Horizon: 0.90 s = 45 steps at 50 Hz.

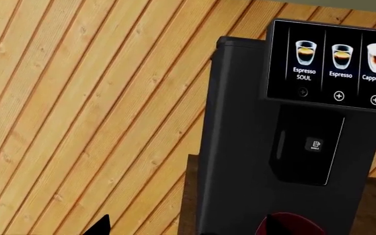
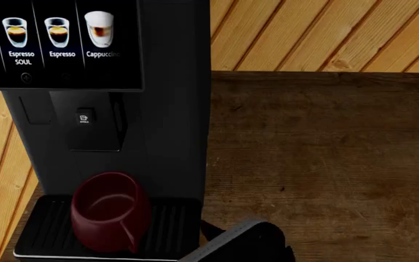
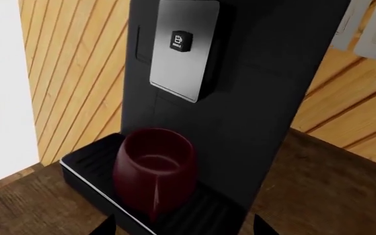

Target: Pick the mug from under the coffee machine dispenser and place it on the counter.

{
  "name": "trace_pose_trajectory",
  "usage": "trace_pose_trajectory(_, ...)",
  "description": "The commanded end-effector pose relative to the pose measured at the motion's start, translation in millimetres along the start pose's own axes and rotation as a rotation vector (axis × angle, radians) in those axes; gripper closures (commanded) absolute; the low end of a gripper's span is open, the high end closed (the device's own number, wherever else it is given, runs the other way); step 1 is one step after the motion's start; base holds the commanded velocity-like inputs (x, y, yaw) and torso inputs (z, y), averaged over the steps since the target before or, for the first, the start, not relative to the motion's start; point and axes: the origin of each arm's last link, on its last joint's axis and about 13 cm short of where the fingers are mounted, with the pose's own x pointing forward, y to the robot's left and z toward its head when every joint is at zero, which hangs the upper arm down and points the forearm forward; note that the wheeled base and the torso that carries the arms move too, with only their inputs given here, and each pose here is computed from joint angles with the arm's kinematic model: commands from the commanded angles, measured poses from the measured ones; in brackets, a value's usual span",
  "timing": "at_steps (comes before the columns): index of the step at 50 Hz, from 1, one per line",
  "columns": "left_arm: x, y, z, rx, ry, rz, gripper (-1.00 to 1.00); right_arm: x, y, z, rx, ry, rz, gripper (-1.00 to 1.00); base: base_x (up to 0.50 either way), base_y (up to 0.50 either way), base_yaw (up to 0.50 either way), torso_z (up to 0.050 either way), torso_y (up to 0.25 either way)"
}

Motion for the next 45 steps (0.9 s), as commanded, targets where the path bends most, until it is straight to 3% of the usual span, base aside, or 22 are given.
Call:
trace_pose_trajectory(1, -1, -0.1, -1, 0.003, 0.005, 0.001, -1.00, 13, 0.6, -1, 0.016, 0.032, 0.006, -1.00, 0.00, 0.00, 0.00, 0.000, 0.000)
trace_pose_trajectory(22, 1, -0.5, -2, 0.005, 0.007, 0.008, -1.00, 37, -2.2, -1, -0.005, 0.132, -0.024, -1.00, 0.00, 0.00, 0.00, 0.000, 0.000)
trace_pose_trajectory(45, 0, 0.1, -6, 0.007, 0.018, 0.012, -1.00, 46, 5.1, 1, 0.025, 0.138, 0.045, -1.00, 0.00, 0.00, 0.00, 0.000, 0.000)
